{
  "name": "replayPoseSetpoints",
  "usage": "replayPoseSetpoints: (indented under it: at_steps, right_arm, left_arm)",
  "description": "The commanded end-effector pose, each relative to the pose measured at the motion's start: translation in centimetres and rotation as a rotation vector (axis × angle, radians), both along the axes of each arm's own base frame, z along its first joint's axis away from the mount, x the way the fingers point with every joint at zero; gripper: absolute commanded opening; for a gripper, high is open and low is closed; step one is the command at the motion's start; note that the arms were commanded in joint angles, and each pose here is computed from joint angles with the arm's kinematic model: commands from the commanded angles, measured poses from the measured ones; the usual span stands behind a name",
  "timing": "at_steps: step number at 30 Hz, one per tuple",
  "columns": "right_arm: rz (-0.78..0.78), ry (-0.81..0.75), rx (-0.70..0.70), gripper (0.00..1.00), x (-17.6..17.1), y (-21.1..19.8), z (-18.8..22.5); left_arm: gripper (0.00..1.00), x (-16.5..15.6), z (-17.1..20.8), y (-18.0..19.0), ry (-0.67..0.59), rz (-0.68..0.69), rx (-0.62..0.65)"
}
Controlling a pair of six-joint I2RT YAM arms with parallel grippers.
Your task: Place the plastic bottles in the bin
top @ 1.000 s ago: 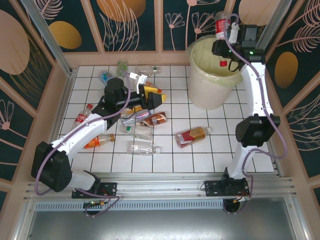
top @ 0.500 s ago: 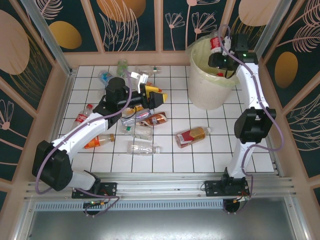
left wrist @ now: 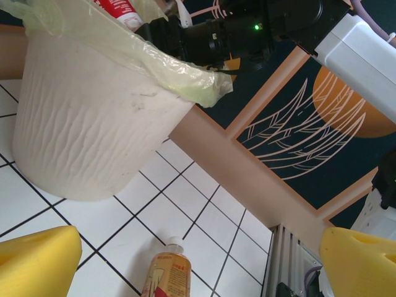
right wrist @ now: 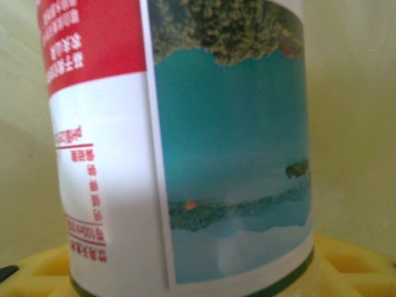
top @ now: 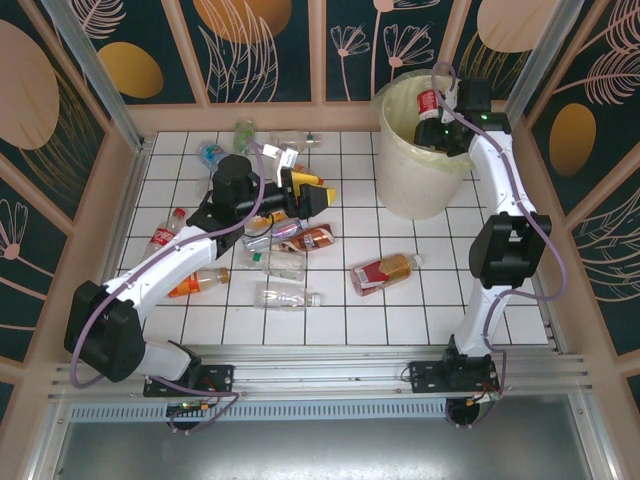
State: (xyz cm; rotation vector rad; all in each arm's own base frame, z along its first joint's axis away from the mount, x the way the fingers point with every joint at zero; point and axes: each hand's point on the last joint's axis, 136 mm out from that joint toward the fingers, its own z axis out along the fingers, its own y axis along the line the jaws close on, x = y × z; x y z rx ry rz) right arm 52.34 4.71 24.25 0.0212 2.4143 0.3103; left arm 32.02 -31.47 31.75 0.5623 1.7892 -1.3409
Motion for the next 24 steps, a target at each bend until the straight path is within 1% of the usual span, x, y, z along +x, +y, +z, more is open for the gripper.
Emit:
replayPoseSetpoints:
  at_steps: [1, 9, 24]
  right_arm:
    - [-0.004, -0.032, -0.018, 0.63, -0.5, -0.5, 1.3]
    - [-0.006, -0.033, -0.018, 0.65, -0.4, -0.6, 1.2]
    - [-0.012, -0.061, -0.017, 0.71, -0.2, -0.6, 2.4]
  left_arm:
    - [0.99, 0.2, 0.7, -0.3, -0.032, 0.002, -0.005]
    - [0.99, 0.3, 0.6, -0.4, -0.03, 0.006, 0.0]
    - [0.99, 0.3, 0.9, -0.3, -0.04, 0.011, -0.002]
